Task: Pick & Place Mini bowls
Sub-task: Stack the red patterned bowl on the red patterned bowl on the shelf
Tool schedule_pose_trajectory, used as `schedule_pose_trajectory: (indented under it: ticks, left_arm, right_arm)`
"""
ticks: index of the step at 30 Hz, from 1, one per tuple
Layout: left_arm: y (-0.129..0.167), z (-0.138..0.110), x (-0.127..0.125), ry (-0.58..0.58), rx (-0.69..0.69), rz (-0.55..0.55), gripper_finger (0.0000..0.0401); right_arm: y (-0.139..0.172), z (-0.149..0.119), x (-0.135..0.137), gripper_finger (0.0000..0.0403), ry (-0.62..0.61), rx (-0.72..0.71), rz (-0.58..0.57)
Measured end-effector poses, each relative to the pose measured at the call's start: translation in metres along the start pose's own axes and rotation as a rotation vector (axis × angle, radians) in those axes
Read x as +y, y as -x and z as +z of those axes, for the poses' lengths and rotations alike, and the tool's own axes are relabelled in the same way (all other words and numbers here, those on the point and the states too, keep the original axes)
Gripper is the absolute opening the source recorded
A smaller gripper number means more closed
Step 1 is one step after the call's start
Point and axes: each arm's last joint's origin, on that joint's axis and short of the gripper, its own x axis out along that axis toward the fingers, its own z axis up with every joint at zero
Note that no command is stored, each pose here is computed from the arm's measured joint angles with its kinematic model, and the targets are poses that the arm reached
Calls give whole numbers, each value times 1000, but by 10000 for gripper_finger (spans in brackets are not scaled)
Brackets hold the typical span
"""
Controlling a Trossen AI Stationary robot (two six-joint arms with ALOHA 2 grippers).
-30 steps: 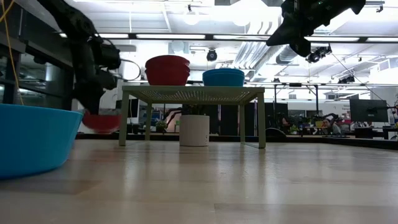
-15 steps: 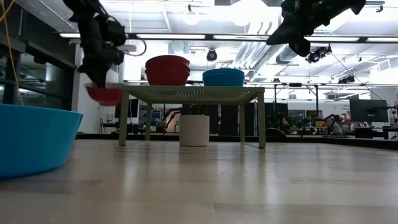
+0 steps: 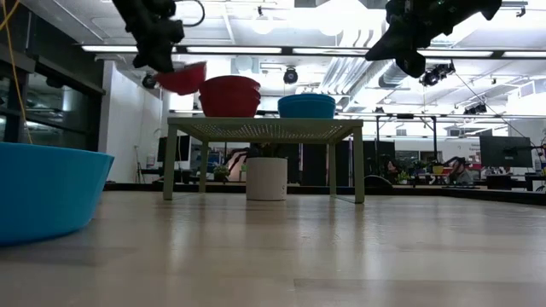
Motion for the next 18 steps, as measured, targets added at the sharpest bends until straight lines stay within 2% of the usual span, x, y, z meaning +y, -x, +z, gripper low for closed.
schedule_pose_trajectory:
  ticks: [10,18]
  left_arm:
    - [1,16,-11,123,-112,-88,4]
    - [-5,20,-32,153,-104,-118,4]
  right_arm:
    - [0,0,0,0,-27,0,-2]
    - [0,0,-1,0,-26,-11,-43]
